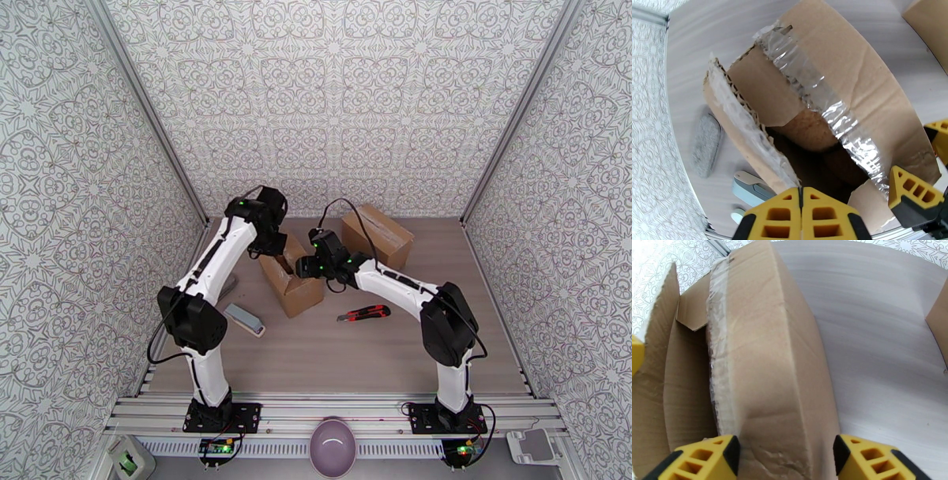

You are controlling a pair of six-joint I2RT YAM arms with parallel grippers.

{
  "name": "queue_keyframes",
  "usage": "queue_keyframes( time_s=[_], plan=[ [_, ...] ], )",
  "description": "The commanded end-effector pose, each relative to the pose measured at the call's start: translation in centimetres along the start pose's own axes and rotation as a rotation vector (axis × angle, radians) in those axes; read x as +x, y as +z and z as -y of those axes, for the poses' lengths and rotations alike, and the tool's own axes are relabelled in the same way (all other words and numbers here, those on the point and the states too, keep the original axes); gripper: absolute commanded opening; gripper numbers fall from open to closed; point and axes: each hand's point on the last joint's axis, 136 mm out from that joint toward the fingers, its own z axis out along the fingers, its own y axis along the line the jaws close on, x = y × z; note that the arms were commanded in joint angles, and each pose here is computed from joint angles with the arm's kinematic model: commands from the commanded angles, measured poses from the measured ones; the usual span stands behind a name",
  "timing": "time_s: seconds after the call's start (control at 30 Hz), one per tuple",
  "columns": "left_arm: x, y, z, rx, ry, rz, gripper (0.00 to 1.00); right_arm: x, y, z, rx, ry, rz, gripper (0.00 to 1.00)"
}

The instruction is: Unpack the express box

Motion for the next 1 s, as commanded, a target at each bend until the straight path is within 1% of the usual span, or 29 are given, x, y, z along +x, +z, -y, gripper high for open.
queue_keyframes(
  time_s=[0.0,0.13,0.27,0.33,0.43,0.5,0.6,0.7,0.8,0.87,0.97],
  plan=[
    [0.6,-0.1,1.5,0.030,0.113,-0.011,0.00,-2.6,-2.6,-0.7,-0.001,-0.041,0.048,0.75],
    [0.3,-0.7,2.4,0.074,0.144,0.040,0.00,-3.1,-2.5,-0.1,0.011,-0.037,0.039,0.79],
    [-0.8,-2.0,3.6,0.133,0.173,0.144,0.00,-3.8,-3.4,0.5,0.051,-0.071,0.065,0.83],
    [-1.4,-2.4,3.5,0.147,0.143,0.178,0.00,-4.3,-4.5,1.0,0.101,-0.093,0.081,0.83],
    [-2.2,-2.6,3.4,0.203,0.053,0.206,0.00,-5.3,-6.8,1.3,0.192,-0.149,0.130,0.84],
    [-2.7,-2.9,3.6,0.243,0.011,0.239,0.00,-5.8,-8.0,0.7,0.216,-0.184,0.150,0.84],
    [-3.2,-3.4,3.6,0.274,-0.027,0.277,0.00,-5.8,-8.7,-0.9,0.224,-0.234,0.146,0.84],
    [-3.3,-3.6,3.4,0.298,-0.057,0.294,0.00,-5.4,-8.4,-1.9,0.241,-0.273,0.129,0.85],
    [-3.4,-3.9,3.5,0.342,-0.098,0.317,0.00,-4.9,-7.5,-2.1,0.242,-0.271,0.099,0.85],
    [-3.5,-4.5,3.6,0.367,-0.119,0.343,0.00,-4.4,-6.7,-1.9,0.258,-0.264,0.079,0.84],
    [-3.6,-5.4,3.5,0.389,-0.137,0.384,0.00,-4.2,-6.1,-0.8,0.331,-0.255,0.055,0.84]
  ],
)
